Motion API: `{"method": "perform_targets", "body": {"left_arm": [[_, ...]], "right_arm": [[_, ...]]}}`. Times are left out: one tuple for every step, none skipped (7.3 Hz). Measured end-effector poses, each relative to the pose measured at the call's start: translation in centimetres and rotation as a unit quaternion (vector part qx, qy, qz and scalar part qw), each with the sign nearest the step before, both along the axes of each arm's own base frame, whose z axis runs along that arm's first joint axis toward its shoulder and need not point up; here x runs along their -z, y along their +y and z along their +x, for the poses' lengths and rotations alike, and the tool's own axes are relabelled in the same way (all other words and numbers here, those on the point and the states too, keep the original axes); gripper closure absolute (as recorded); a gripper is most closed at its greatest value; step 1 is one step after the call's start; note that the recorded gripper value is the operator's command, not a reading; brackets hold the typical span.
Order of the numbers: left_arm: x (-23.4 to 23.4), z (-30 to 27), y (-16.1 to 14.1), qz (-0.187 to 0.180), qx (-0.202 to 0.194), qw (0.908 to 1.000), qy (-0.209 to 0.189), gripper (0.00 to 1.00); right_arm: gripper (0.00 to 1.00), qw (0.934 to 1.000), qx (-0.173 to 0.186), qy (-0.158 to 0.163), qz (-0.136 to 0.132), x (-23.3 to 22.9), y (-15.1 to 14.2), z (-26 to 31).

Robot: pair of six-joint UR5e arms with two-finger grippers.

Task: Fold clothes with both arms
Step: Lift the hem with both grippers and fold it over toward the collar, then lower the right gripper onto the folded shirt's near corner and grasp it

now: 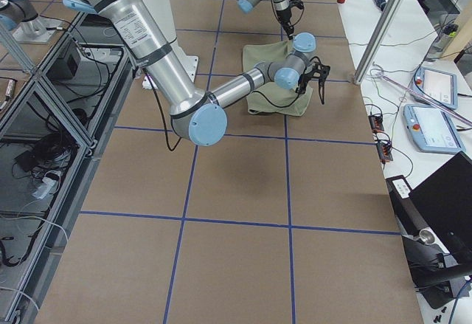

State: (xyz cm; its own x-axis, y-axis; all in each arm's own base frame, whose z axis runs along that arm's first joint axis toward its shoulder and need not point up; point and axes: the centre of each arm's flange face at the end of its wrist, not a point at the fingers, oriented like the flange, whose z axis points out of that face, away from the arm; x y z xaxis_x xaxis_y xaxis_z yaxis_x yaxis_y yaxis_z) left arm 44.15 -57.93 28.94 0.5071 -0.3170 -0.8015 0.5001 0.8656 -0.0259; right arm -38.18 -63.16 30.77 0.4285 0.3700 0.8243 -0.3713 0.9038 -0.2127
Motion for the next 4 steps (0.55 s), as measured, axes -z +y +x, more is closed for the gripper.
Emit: {"method": "perform_targets", "body": {"left_arm": [[-0.06, 0.05, -0.14, 0.002, 0.001, 1.0, -0.003, 0.01], [-0.02, 0.0, -0.25, 0.004, 0.001, 1.0, -0.005, 0.01], [0.02, -0.04, -0.29, 0.005, 0.001, 1.0, -0.006, 0.01], [0.09, -0.08, -0.28, 0.006, 0.0, 1.0, -0.006, 0.01]], "right_arm": [[0.0, 1.0, -0.001, 0.003, 0.003, 0.03, 0.21, -0.5], [0.0, 1.0, 0.0, 0.005, 0.006, -0.05, 0.3, -0.63], [0.0, 0.9999, 0.006, 0.006, 0.012, -0.18, 0.43, -0.54], [0.0, 0.9998, 0.013, 0.004, 0.015, -0.4, 0.89, -0.39]]}}
